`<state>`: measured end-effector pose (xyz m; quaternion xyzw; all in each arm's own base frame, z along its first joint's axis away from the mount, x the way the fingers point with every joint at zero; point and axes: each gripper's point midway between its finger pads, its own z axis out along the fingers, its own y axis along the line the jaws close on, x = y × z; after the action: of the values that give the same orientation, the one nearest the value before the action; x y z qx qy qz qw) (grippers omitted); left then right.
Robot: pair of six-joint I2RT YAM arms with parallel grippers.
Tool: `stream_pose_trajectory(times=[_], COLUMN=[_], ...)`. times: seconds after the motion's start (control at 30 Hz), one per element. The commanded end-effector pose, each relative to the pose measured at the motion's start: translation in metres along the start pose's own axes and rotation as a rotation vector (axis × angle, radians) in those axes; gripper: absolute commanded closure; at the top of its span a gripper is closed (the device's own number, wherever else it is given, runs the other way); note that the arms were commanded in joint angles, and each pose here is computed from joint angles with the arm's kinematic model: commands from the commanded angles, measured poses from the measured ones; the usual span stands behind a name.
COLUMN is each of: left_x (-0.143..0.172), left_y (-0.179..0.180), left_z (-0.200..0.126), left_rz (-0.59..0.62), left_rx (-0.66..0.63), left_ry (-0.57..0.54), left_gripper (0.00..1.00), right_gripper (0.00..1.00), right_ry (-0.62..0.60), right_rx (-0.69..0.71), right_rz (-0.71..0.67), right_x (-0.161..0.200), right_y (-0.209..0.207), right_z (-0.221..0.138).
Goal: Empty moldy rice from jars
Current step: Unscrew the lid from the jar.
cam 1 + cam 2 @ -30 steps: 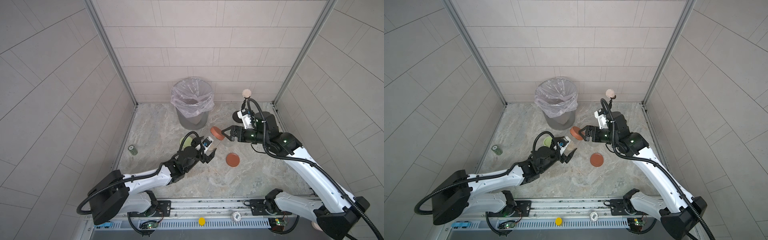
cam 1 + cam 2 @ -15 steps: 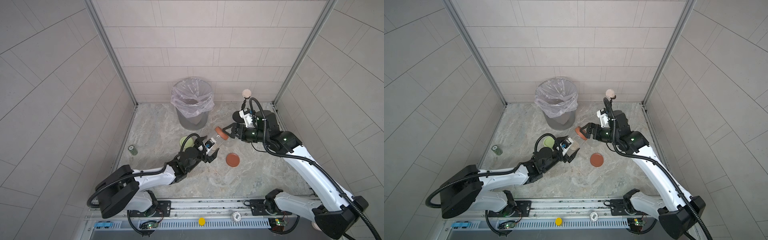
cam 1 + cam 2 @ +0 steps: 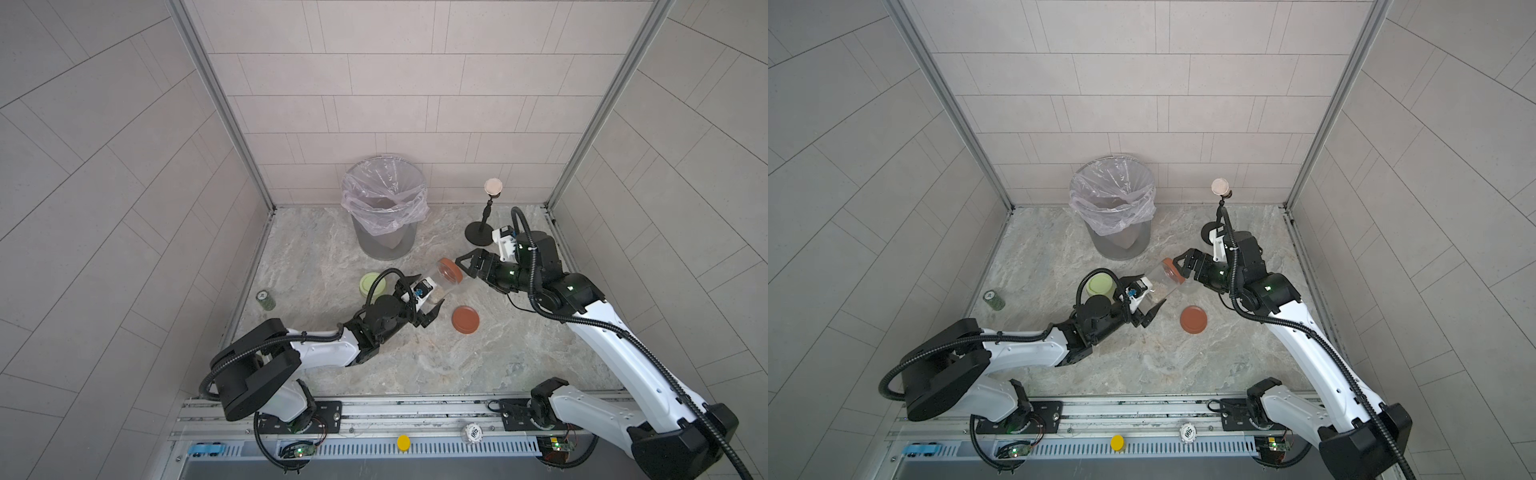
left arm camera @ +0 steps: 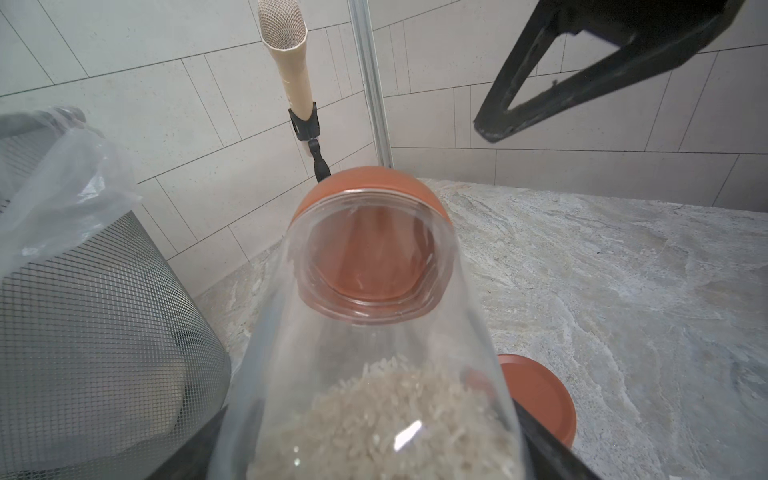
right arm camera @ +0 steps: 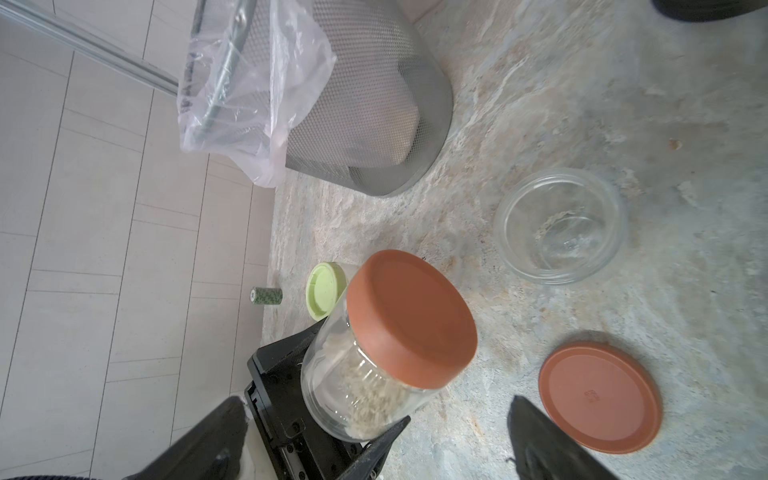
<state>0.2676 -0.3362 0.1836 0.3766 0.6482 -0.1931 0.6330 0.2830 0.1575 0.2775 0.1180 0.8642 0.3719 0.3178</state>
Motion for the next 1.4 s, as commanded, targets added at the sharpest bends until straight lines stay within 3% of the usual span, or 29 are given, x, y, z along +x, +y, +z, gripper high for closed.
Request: stream_pose_trajectory(times=[0.0,0.37,0.8,1.17,1.37], left_x=[-0.068,-0.075,-0.093,-0.110,-0.114], left_y=[0.011,0.010,0.012,0.015,0.015], left_z=[-0.001,0.000,-0.004,-0.010,-0.013], left_rz=[-0.033,-0.049,-0.065,-0.084,-0.102], left_rx=[-0.025,-0.007,-0.005,0.002,0.009], left_ry=[-0.225,-0.239,-0.284,-0.326,-0.342], left_gripper=[1.00,1.00,1.00,1.00,1.00], right_gripper=[0.00,0.00,0.00,0.00,0.00], right_ry=[-0.062,0.016,-0.025,-0.087,-0.117], right_rx=[0.018,0.039,-0.162,-0.287,-0.307], right_rz=[0.041,0.128,0.348,0.376,0.442], right_x=[-0.003,0.026,0.038,0.034,0.039], right_y=[-0.010,-0.034,-0.023,0.007,-0.003], right_z=[-0.014,-0.003,0.008,0.026,0.034])
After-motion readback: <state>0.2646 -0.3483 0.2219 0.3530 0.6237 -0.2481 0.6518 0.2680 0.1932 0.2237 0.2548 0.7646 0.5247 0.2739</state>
